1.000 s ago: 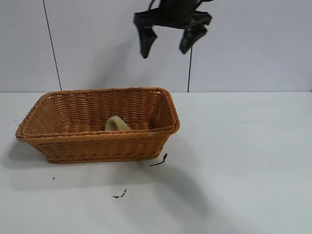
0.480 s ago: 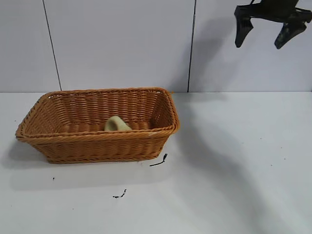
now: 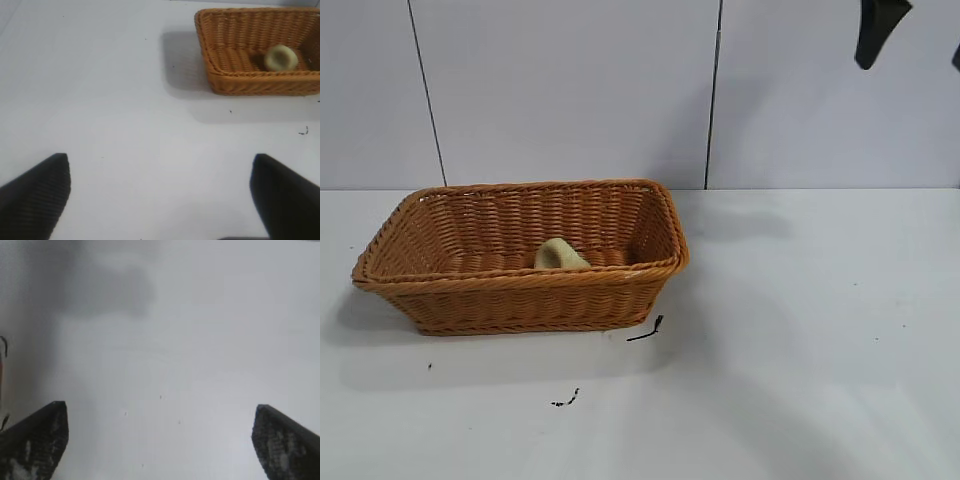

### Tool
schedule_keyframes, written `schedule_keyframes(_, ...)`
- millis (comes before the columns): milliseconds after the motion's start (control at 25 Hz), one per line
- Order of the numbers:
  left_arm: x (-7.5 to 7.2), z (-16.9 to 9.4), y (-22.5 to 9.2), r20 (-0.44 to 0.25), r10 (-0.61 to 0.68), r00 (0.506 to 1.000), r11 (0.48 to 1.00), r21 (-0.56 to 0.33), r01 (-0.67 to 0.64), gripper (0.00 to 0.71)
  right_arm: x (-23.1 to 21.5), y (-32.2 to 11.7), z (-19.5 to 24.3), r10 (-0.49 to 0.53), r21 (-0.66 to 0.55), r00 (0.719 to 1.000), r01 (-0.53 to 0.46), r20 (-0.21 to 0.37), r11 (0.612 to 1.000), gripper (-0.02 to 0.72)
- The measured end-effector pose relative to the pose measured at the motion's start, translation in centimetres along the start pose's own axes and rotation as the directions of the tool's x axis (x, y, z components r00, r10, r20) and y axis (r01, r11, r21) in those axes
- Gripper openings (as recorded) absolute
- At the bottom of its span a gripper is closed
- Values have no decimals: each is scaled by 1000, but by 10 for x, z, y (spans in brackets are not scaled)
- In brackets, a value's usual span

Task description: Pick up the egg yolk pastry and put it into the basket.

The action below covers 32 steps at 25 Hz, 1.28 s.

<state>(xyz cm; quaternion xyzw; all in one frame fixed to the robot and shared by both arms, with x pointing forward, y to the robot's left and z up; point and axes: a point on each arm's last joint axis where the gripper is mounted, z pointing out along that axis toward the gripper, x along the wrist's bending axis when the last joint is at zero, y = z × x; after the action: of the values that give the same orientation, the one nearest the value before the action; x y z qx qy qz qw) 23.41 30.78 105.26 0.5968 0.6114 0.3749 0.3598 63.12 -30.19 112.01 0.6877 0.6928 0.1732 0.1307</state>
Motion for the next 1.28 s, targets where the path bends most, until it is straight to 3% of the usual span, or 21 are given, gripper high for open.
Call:
schedule_keyframes(320, 0, 0, 0, 0, 0, 1000, 1000, 0, 0, 696, 6, -116, -62, -23, 42, 1000, 22, 3, 999, 693)
schedule_keyframes(600, 0, 0, 0, 0, 0, 1000, 1000, 0, 0, 696, 6, -214, -83, -46, 28, 998, 45, 37, 999, 693)
schedule_keyframes(1040, 0, 0, 0, 0, 0, 1000, 1000, 0, 0, 696, 5, -324, -62, -42, -178, 997, 52, 59, 983, 693)
schedule_keyframes(1280, 0, 0, 0, 0, 0, 1000, 1000, 0, 0, 696, 8, -342, -78, -36, -351, 998, 53, 54, 935, 693)
